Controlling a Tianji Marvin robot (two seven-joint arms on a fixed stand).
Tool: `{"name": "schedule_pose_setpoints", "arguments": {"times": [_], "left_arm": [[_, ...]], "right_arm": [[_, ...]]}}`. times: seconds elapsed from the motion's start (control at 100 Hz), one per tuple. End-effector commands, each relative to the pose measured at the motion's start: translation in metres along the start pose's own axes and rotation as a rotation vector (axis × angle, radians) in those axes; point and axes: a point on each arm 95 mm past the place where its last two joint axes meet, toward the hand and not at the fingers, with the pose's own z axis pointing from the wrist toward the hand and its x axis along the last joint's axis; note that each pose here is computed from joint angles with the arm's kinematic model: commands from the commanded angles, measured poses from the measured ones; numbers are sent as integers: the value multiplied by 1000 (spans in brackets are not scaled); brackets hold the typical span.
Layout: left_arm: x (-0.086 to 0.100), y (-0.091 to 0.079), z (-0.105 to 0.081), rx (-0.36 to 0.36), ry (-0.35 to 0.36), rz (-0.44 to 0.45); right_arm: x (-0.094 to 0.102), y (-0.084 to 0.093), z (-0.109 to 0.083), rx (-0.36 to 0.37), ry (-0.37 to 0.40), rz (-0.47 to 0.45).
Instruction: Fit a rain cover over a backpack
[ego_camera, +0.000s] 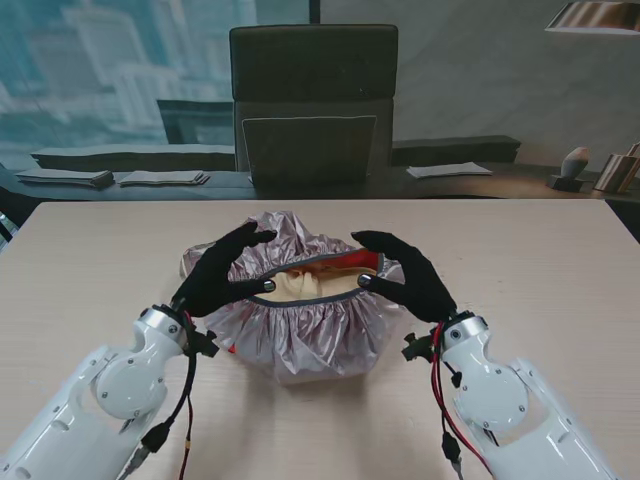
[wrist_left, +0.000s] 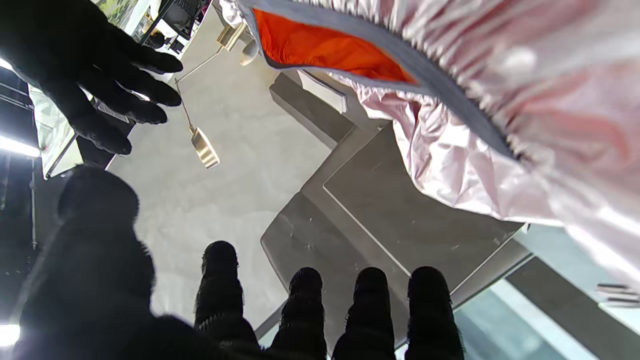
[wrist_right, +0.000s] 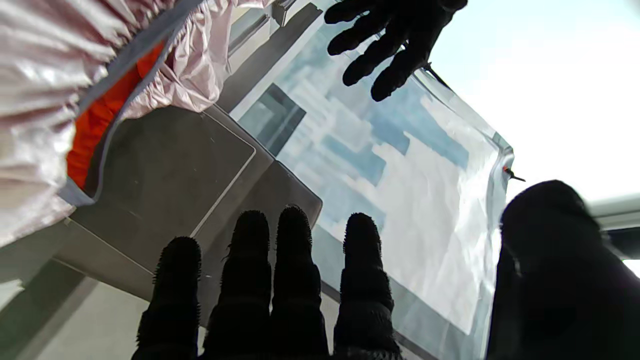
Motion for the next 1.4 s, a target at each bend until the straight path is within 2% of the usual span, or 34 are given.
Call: {"name": "schedule_pose_setpoints", "arguments": {"times": [0.0,0.06,0.17,0.32,0.44,0.58,0.69,0.83,1.39], "left_arm": [[1,14,-8,-44,-28,-5],[0,18,-10,-31,-46,-23],[-4,21,-16,-56,-71,-26],[-16,18,-19,-78,-79,21],[-20,20,-16,-61,-98,-17],[-21,22,-14,-86,-97,-3],[-21,24,-12,-99,-100,-8],[-20,23,-10,-92,-90,-5],[-19,20,-10,-91,-86,4]], "right_arm": [[-2,-8,-8,49,-45,22],[-1,-8,-12,37,-67,58],[-3,-9,-14,29,-99,84],[-8,-8,-11,38,-112,14],[-11,-11,-9,45,-131,8],[-12,-11,-5,70,-126,0],[-13,-9,-6,60,-119,-7],[-13,-6,-7,36,-112,-2],[-15,-5,-8,23,-116,-15]]}}
